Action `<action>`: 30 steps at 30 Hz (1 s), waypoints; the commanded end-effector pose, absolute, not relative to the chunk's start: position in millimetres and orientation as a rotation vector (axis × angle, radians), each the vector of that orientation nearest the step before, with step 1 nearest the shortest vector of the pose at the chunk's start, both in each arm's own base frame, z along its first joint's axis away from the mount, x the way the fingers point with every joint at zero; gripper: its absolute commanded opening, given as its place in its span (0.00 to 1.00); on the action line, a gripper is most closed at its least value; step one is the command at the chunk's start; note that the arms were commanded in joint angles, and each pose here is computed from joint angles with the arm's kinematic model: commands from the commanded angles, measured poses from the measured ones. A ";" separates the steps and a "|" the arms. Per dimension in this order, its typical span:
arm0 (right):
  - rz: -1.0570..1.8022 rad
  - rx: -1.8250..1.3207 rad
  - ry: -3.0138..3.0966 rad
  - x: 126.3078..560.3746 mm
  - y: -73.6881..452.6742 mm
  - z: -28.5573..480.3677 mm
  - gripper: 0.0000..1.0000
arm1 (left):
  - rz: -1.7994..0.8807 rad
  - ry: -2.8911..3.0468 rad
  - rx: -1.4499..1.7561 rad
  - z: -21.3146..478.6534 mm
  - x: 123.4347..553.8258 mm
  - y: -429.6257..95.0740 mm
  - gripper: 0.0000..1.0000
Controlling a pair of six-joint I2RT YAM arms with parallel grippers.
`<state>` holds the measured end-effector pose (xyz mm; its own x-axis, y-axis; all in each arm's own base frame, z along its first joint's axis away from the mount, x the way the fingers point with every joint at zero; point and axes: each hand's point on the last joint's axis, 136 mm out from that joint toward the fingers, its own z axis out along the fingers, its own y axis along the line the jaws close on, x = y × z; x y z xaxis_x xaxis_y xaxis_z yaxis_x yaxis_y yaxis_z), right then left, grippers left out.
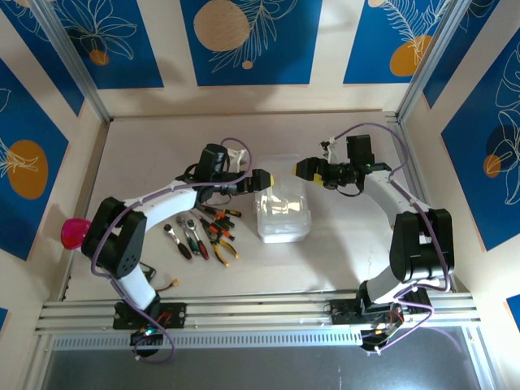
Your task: Pack the tool kit
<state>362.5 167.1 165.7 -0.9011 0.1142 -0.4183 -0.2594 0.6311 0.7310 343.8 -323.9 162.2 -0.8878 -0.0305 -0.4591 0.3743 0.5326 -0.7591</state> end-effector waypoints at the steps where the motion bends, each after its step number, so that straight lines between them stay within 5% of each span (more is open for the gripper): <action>1: 0.965 -0.165 2.549 359.0 164.5 158.9 0.99 | -1.234 2.340 0.336 174.8 343.8 -320.3 1.00; 20: 0.514 -0.389 2.846 349.3 193.6 110.4 1.00 | -1.142 2.403 0.291 160.1 340.2 -301.0 1.00; 27: 0.506 -0.379 2.876 344.1 191.3 101.2 0.72 | -1.134 2.402 0.286 160.0 337.6 -297.0 1.00; 30: 0.547 -0.368 2.859 340.8 191.5 103.9 0.69 | -1.126 2.406 0.279 158.2 335.6 -292.8 1.00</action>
<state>357.7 195.1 119.2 -0.9344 -0.1812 -0.3066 -0.2819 0.9025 0.3257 337.9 -300.8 150.3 -0.8861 -0.0149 -0.4633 0.3492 0.6358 -0.6883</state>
